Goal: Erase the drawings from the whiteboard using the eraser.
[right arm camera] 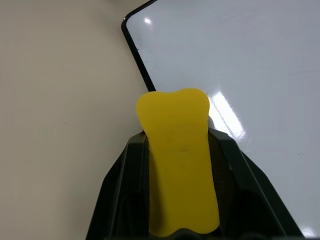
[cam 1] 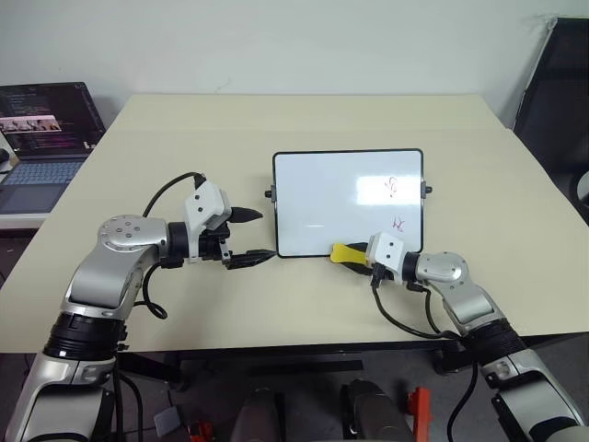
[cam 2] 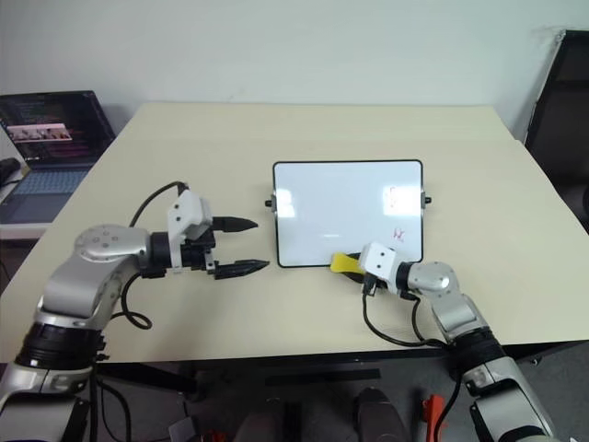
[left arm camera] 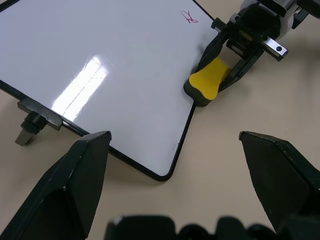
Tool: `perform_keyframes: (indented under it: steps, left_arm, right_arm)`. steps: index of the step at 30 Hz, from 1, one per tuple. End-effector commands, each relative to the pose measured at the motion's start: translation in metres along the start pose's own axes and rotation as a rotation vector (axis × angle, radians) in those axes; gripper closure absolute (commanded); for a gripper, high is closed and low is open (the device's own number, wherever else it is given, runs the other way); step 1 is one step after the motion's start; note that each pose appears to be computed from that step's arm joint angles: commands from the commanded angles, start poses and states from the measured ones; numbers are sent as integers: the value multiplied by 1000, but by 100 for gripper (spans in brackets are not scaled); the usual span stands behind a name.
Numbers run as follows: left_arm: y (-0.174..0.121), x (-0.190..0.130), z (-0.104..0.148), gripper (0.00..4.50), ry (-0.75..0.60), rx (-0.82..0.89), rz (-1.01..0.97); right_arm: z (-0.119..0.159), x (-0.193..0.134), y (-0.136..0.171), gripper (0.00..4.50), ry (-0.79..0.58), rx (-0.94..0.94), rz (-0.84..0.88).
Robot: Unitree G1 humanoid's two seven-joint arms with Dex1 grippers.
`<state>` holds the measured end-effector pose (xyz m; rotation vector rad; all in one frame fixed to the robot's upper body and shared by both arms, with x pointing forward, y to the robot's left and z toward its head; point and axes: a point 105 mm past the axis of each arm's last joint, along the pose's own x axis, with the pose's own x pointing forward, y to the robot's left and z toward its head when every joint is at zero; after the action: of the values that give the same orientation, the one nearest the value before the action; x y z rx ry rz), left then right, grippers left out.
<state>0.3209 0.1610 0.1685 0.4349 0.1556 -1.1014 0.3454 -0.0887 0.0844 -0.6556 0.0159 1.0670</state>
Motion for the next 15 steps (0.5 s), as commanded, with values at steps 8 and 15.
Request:
perform_keyframes:
  steps: [8,15]
  left_arm:
    - [3,-4,22,0,-60,60,16]
    - [10,-14,52,0,-128,111,38]
  right_arm:
    - [45,-48,-60,325,-45,-42,-123]
    - [105,-120,-70,325,-110,1,-86]
